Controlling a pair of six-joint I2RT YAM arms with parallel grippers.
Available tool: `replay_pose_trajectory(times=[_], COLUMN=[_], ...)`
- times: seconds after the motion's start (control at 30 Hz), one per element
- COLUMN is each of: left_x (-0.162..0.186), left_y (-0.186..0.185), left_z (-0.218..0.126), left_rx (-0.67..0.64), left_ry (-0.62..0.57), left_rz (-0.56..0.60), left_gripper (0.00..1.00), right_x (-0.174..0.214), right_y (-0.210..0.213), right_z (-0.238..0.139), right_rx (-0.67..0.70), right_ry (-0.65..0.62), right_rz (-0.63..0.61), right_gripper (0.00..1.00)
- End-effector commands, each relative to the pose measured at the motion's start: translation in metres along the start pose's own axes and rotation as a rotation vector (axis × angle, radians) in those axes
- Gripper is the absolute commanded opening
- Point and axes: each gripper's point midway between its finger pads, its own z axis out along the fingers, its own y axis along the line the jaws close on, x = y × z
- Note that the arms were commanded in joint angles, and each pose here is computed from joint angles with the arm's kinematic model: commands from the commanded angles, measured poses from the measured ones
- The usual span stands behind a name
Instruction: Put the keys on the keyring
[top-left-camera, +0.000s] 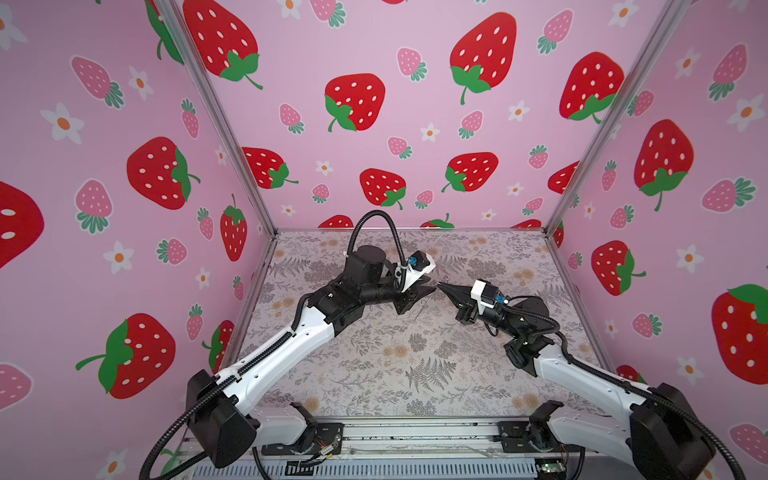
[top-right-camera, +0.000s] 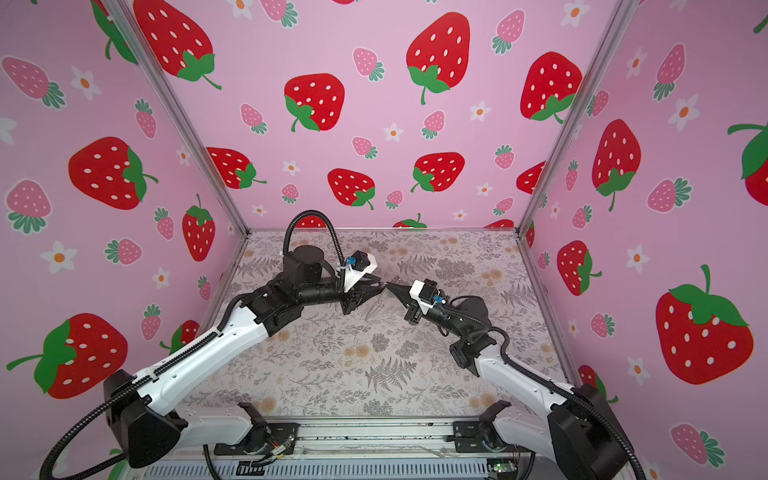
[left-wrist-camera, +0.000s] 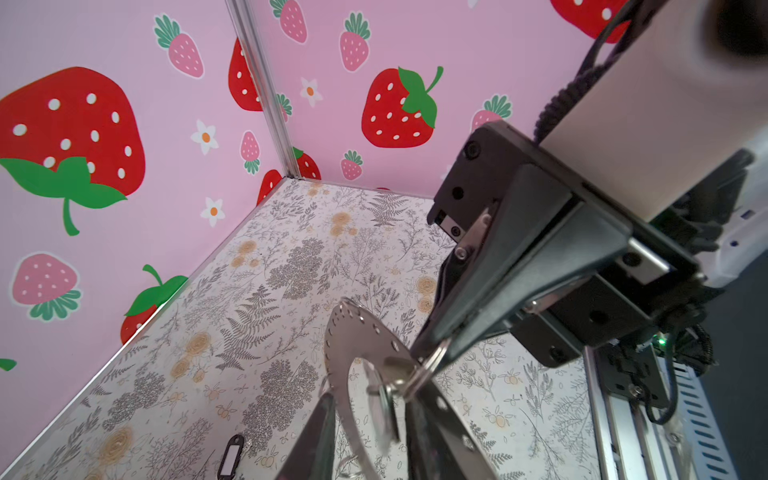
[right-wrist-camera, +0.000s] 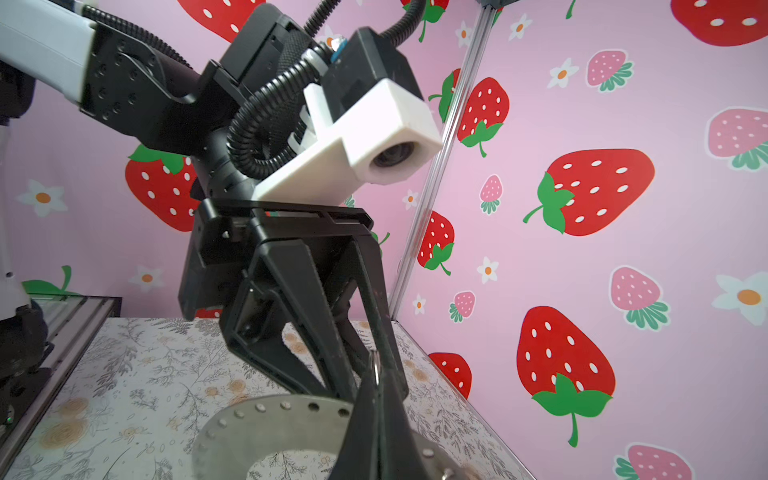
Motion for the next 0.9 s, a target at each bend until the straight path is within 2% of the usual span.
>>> replay_pose_trajectory(times=[0.0, 0.4, 0.6, 0.63, 0.67, 0.77, 0.8, 0.87], left_x=[-0.030, -0.032, -0.032, -0.033, -0.034, -0.034, -0.032, -0.029], left_y=[-0.010, -0.016, -0.019, -0.020, -0.021, -0.022, -0.022, -0.018], left_z=[-0.011, -0.018, -0.017, -0.017, -0.017, -0.019, -0.019, -0.019], left_rx=[0.057, 0.066, 0.086, 0.091, 0.092, 0.096, 0.092, 0.073], left_ry=[-0.082, -0.099, -0.108, -0.112, -0.115, -0.112, -0.101, -0.064], left_rz=[0.051, 0.081, 0.090, 0.093, 0.097, 0.105, 0.106, 0.101], left_gripper=[0.28, 0.22, 0.10, 0.07, 0.00, 0.00, 0.00, 0.00], right_x=[-0.021, -0.019, -0.018, -0.017, -0.016, -0.012, -0.010, -0.005], right_y=[0.006, 0.012, 0.015, 0.015, 0.015, 0.013, 0.010, 0.002], right_z=[-0.002, 0.000, 0.001, 0.002, 0.002, 0.003, 0.003, 0.004], right_rx=[-0.037, -0.083, -0.107, -0.110, -0.112, -0.101, -0.084, -0.041], right_ry=[-0.070, -0.058, -0.056, -0.050, -0.047, -0.030, -0.017, 0.022], right_rz=[-0.024, -0.018, -0.010, -0.006, -0.005, -0.006, -0.015, -0.044], right_gripper=[0.00, 0.00, 0.00, 0.00, 0.00, 0.00, 0.02, 0.12])
